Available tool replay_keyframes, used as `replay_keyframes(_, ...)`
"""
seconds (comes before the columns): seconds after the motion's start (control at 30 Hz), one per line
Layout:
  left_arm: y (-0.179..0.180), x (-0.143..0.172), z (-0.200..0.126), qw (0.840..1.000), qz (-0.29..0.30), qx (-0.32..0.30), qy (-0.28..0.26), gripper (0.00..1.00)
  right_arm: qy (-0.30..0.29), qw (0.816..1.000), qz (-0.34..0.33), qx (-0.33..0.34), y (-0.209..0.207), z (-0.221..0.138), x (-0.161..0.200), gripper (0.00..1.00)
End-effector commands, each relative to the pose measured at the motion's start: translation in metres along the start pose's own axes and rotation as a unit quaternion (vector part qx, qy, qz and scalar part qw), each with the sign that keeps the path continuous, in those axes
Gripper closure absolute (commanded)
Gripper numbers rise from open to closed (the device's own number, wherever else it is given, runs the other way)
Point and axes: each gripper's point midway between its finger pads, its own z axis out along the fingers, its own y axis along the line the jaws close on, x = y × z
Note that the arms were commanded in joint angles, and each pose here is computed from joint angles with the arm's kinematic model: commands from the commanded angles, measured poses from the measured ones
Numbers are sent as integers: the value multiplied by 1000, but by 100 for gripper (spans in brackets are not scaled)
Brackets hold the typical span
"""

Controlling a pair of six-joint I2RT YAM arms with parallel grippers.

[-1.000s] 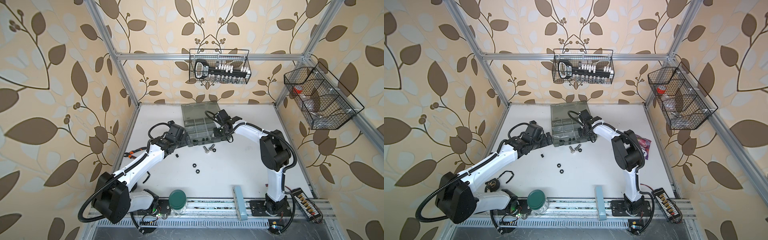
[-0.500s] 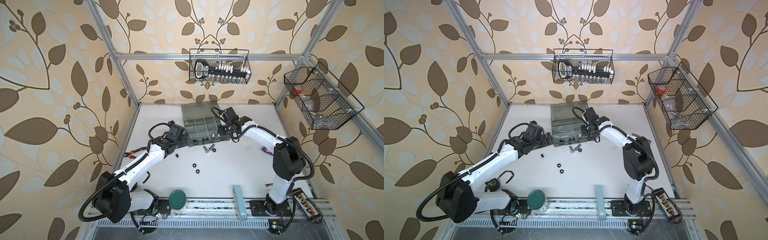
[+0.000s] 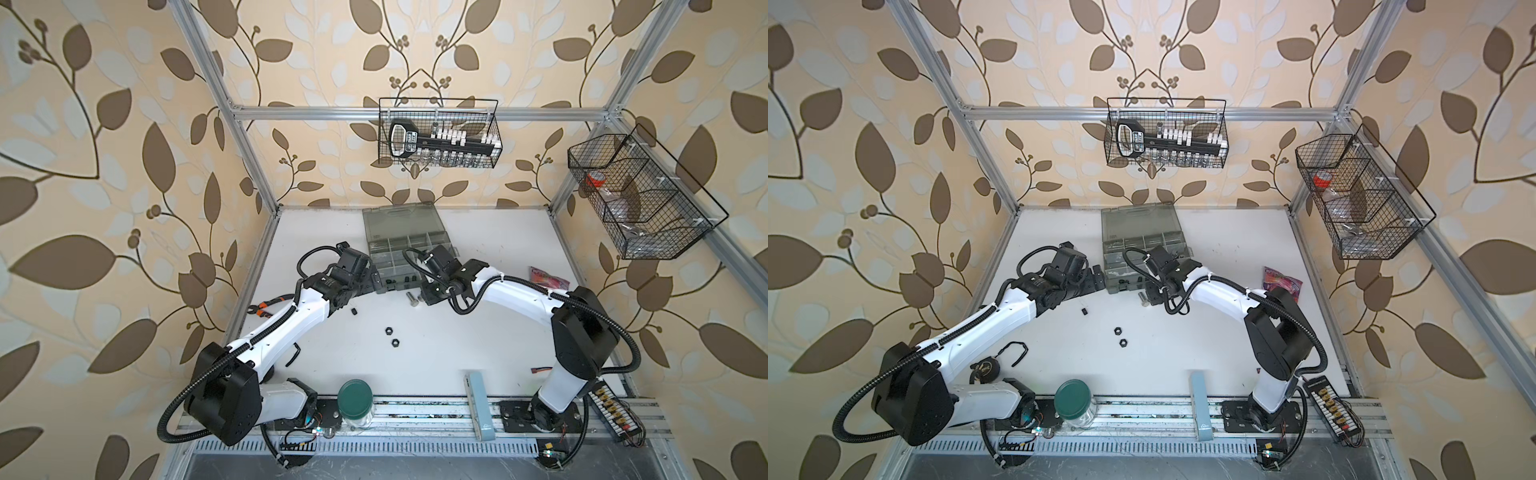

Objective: Sort the screws and nuts into containers
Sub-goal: Pick up the screw from the center of the table.

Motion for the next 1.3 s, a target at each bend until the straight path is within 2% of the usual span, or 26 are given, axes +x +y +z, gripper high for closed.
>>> replay_keyframes(0.0, 0, -10, -4, 1000, -18, 2, -15, 1, -1, 1000, -11, -1, 20, 11, -2, 62)
replay_keyframes(0.33, 15, -14, -15, 999, -32, -17, -41, 1, -6, 998, -58, 35, 27, 37, -9, 63)
replay_keyframes(0.83, 31, -11, -18, 997, -46, -41, -51, 1, 3, 994, -83, 65, 25, 67, -16, 62)
replay_keyframes(1.27, 32, -9, -14, 997, -45, -41, -45, 1, 34, 993, -86, 69, 20, 86, 5, 64)
